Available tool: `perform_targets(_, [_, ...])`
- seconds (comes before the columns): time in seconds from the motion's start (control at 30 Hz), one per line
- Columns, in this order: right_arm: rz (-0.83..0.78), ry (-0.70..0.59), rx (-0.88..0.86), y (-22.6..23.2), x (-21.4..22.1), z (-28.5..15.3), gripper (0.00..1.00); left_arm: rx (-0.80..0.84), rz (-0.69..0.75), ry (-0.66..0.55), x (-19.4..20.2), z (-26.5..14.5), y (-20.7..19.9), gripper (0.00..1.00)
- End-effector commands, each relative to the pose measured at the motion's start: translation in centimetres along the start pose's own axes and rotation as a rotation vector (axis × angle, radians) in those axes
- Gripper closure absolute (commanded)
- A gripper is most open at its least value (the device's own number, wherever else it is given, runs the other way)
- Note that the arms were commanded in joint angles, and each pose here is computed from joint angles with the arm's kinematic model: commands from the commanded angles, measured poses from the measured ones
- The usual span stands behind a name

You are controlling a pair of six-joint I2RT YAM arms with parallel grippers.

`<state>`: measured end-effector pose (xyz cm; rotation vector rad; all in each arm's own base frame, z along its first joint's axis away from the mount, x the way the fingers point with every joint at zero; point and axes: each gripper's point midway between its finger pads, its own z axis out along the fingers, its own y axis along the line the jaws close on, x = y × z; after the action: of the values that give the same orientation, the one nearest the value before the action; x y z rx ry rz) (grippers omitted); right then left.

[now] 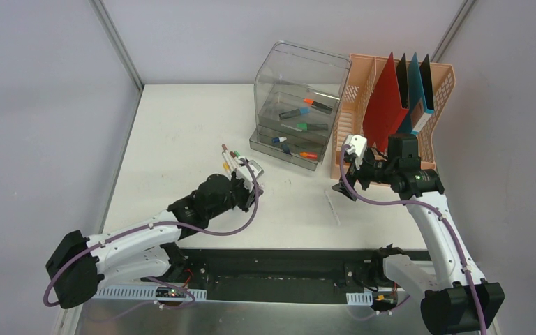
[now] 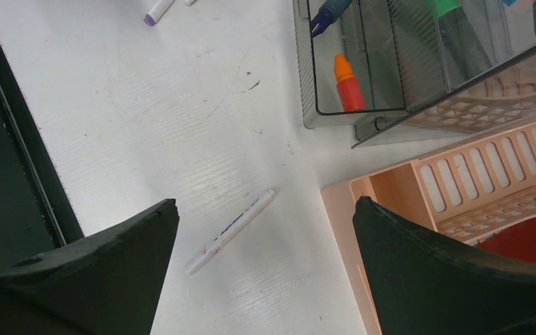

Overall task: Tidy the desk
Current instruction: Pick up the stationery from the center of the board, then place the stationery in the drawer.

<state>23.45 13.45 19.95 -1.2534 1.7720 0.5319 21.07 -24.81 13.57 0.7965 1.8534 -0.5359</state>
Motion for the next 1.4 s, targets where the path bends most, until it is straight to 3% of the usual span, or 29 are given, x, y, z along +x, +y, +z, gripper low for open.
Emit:
perform_targets(0.0, [-0.035, -0.038, -0.009, 0.2, -0.8, -0.3, 0.01, 0.117, -0.146, -0.253, -6.9, 0.2, -2.1, 1.0])
perform_targets(0.73, [-0.038, -0.045, -0.019, 0.5, -0.9, -0.4, 0.01, 0.259, -0.415, -0.44, -17.8, 5.5, -0.3, 1.0])
perform_targets(0.87, [-0.039, -0.048, -0.019, 0.5, -1.0, -0.4, 0.01, 0.246, -0.515, -0.43, -17.7, 7.7, 1.5, 1.0])
perform_targets(1.13, [-0.043, -0.051, -0.016, 0.5, -1.1, -0.5, 0.01, 0.123, -0.862, -0.383, -15.8, 12.6, 6.6, 1.0])
perform_targets(1.23, [-0.044, -0.052, -0.015, 0.5, -1.1, -0.6, 0.01, 0.007, -0.99, -0.333, -14.4, 14.2, 8.5, 1.0])
perform_targets(1.37, [-0.045, -0.052, -0.015, 0.5, -1.1, -0.6, 0.01, -0.247, -1.156, -0.152, -11.0, 15.7, 10.8, 0.99])
